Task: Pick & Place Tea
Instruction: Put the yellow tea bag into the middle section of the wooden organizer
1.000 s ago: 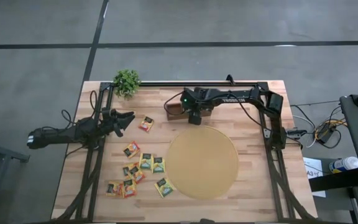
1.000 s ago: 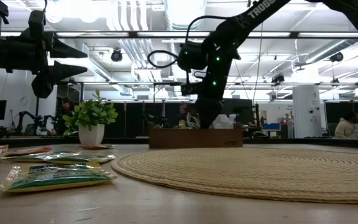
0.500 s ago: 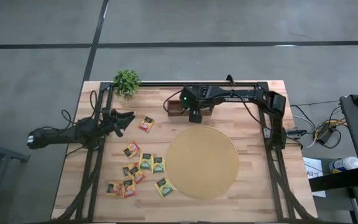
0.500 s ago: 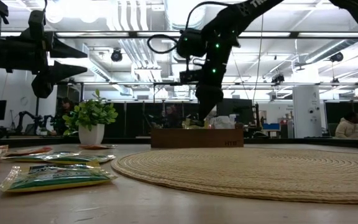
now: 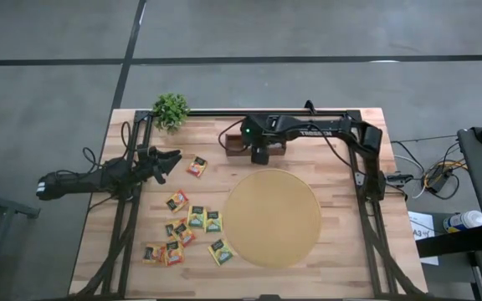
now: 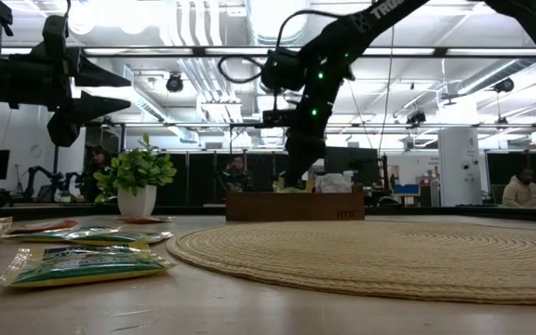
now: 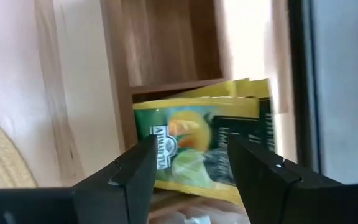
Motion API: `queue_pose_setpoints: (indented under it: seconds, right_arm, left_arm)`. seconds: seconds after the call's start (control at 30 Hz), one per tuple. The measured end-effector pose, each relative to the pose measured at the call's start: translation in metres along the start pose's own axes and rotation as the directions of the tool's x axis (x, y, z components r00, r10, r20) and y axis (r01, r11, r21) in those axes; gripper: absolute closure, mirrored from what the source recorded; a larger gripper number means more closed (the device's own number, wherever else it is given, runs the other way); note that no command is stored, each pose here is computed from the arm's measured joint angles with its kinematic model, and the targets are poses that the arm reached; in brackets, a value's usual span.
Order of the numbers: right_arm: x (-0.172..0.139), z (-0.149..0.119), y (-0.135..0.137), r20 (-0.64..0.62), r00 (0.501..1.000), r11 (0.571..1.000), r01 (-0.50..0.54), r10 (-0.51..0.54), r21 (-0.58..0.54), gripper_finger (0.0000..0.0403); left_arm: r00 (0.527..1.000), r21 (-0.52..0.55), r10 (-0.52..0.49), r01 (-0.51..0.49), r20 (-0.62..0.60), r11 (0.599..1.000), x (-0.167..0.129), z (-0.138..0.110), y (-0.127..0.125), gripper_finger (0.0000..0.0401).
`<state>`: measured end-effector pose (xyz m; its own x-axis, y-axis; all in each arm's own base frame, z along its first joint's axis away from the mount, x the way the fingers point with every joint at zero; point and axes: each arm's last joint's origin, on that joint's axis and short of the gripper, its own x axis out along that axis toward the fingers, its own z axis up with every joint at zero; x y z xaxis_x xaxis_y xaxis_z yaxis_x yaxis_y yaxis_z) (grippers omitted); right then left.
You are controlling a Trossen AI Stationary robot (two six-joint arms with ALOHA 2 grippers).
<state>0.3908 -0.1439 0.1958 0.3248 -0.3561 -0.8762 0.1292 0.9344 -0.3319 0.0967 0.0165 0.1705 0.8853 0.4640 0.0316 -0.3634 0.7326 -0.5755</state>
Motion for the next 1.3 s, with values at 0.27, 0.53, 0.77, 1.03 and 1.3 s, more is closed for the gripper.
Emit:
queue_pose_setpoints:
  seconds: [0.27, 0.53, 0.77, 1.03, 1.3]
  right_arm:
    - [0.022, -0.005, 0.005, -0.078, 0.996, 0.998, 0.053, -0.052, 0.015, 0.0209]
    - [0.021, -0.005, 0.003, -0.099, 0.991, 0.996, 0.089, -0.087, 0.012, 0.0209]
    - [-0.001, 0.008, -0.001, -0.022, 0.999, 0.999, 0.028, -0.027, 0.016, 0.0209]
    - [-0.040, 0.021, -0.008, 0.134, 0.989, 0.984, -0.077, 0.055, 0.161, 0.0209]
    - [-0.066, 0.031, 0.005, 0.358, 0.782, 0.832, -0.555, 0.510, 0.028, 0.0209]
  left_arm:
    - [1.000, 0.000, 0.000, 0.000, 0.000, 1.000, 0.000, 0.000, 0.000, 0.0227]
    - [1.000, 0.000, 0.000, 0.000, 0.000, 1.000, 0.000, 0.000, 0.000, 0.0227]
    - [1.000, 0.000, 0.000, 0.000, 0.000, 1.000, 0.000, 0.000, 0.000, 0.0227]
    - [1.000, 0.000, 0.000, 0.000, 0.000, 1.000, 0.000, 0.000, 0.000, 0.0227]
    - [1.000, 0.000, 0.000, 0.000, 0.000, 1.000, 0.000, 0.000, 0.000, 0.0227]
